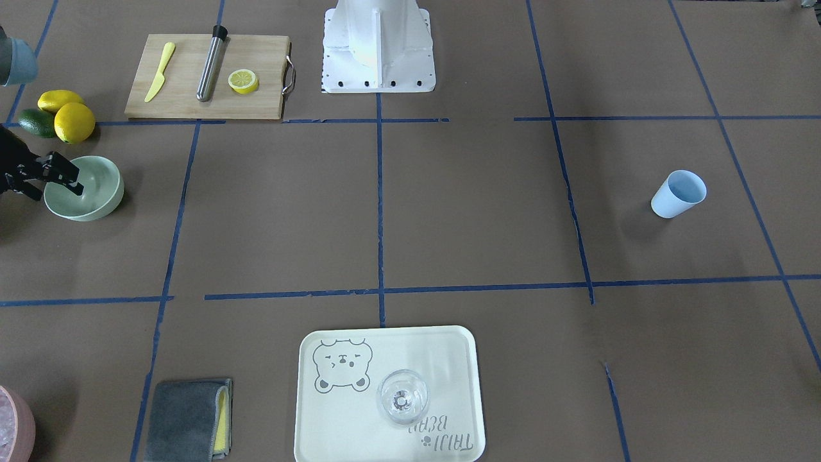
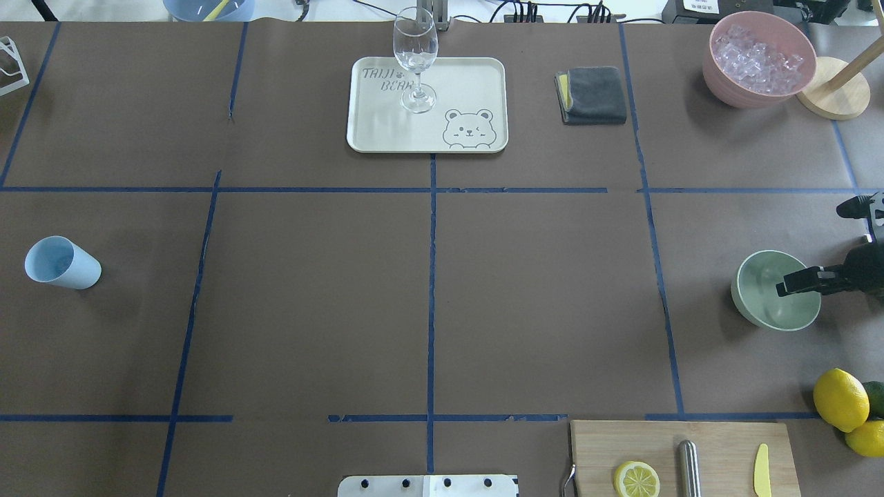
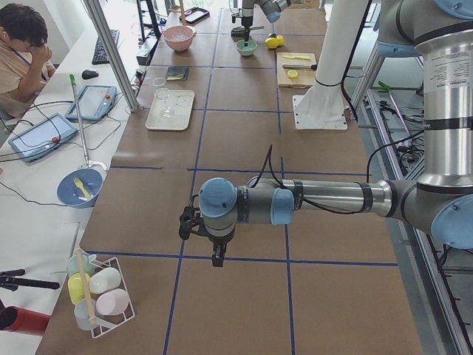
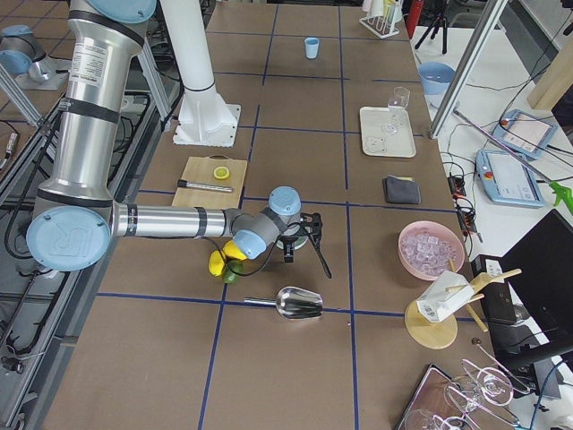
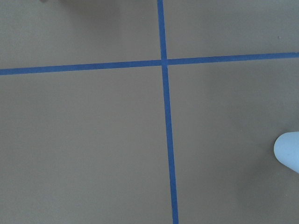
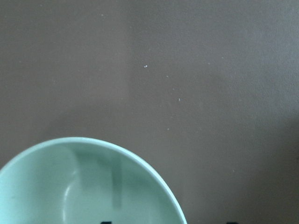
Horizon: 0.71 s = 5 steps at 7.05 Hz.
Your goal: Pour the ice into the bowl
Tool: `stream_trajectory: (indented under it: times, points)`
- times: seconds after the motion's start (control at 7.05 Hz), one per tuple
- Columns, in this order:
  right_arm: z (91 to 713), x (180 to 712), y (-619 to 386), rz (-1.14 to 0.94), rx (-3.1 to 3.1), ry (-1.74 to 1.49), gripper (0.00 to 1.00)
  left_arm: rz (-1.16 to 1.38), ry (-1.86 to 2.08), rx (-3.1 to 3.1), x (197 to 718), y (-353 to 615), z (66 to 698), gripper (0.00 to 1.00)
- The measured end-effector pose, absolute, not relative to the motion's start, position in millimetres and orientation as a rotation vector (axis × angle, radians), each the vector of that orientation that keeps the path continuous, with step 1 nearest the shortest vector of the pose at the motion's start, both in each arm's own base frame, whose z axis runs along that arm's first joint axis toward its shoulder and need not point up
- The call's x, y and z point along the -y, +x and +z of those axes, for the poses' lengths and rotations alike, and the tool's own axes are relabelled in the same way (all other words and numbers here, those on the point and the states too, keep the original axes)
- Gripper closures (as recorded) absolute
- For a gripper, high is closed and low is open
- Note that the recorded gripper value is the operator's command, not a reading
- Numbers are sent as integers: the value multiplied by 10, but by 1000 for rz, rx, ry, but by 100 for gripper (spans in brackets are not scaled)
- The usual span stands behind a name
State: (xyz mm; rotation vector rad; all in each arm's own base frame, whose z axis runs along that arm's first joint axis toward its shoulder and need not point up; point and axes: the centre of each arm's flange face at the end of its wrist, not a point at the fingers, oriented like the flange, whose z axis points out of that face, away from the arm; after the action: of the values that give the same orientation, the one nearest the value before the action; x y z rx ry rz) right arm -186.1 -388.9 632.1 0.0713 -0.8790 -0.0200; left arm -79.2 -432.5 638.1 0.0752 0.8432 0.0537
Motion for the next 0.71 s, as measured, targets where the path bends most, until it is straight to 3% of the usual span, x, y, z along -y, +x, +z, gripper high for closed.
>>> stream_trajectory:
  times: [0.71]
  points:
    - [6176,3861,-1871,-11,921,53,100,58,83,-843,4336,-790,6342,0]
